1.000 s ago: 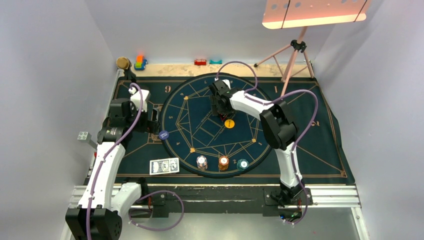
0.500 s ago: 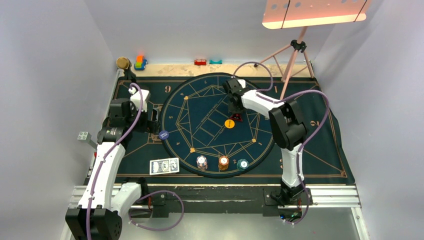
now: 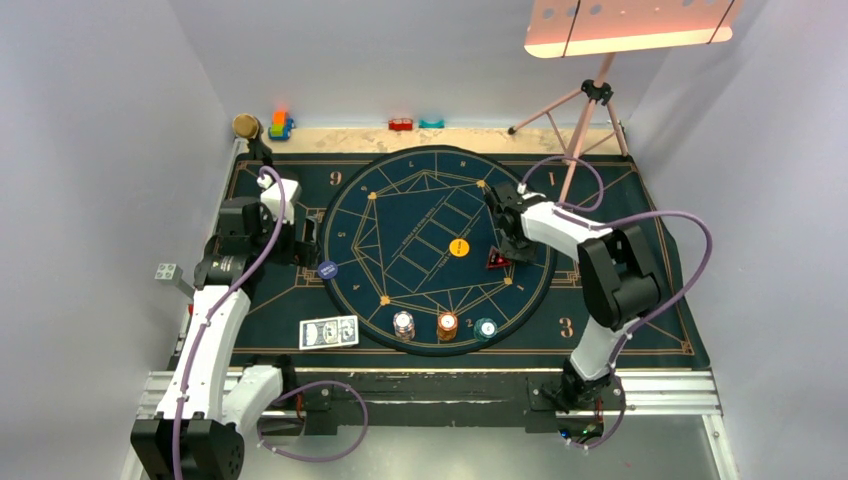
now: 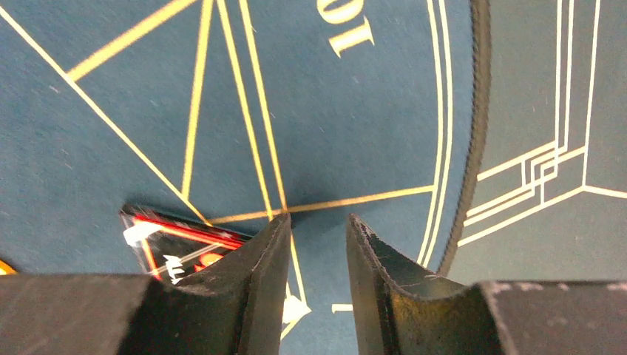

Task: Distribute texas hold em gaming equipment

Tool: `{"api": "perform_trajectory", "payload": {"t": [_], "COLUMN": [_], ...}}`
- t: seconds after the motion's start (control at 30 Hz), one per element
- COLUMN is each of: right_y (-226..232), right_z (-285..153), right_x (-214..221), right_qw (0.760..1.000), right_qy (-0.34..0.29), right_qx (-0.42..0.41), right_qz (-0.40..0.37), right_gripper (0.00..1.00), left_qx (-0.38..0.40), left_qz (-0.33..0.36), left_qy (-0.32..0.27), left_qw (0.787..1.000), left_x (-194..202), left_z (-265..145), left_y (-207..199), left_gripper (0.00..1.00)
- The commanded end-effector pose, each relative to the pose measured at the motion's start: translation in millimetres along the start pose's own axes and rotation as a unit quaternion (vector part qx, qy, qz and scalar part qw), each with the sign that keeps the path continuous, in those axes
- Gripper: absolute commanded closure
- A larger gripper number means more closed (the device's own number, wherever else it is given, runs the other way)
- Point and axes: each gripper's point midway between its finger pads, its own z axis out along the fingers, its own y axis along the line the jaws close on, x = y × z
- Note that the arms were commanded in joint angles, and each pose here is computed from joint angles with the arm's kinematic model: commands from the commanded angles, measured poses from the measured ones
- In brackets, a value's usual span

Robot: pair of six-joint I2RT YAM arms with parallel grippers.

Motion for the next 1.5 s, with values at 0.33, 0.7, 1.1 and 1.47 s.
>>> {"api": "perform_trajectory", "payload": {"t": [0.33,0.7,1.1,1.47], "right_y": [-3.9,52.9,32.7,-21.5], "right_z": [-58.5,-38.9,-8.1,-6.1], "right_x": [-25.7,-12.6,8.4,37.6], "right_qw": [0.996,0.993,0.997,1.0], "right_qy": [-0.076,-0.062,-0.036,0.007], "right_qx": [-0.049,-0.07,-0.025,0.027], "right_qz": [0.011,-0.072,-0.059,0.011], "right_gripper": [0.34,0.18,0.31,0.49], "left_qx": [0.014,0.013,0.011,0.012], "left_qz": [0.004,0.006,0.007,0.009], "left_qy": [-0.021,-0.02,-0.02,-0.017], "left_qw": [1.0,1.0,1.0,1.0], "left_x": [-10.0,-9.6,-10.0,-8.4], "left_z": [-7.0,-6.1,-6.4,-6.5], "left_y": [-4.6,-3.9,-3.3,-3.4], "left_gripper": [0.0,0.0,0.0,0.0]}}
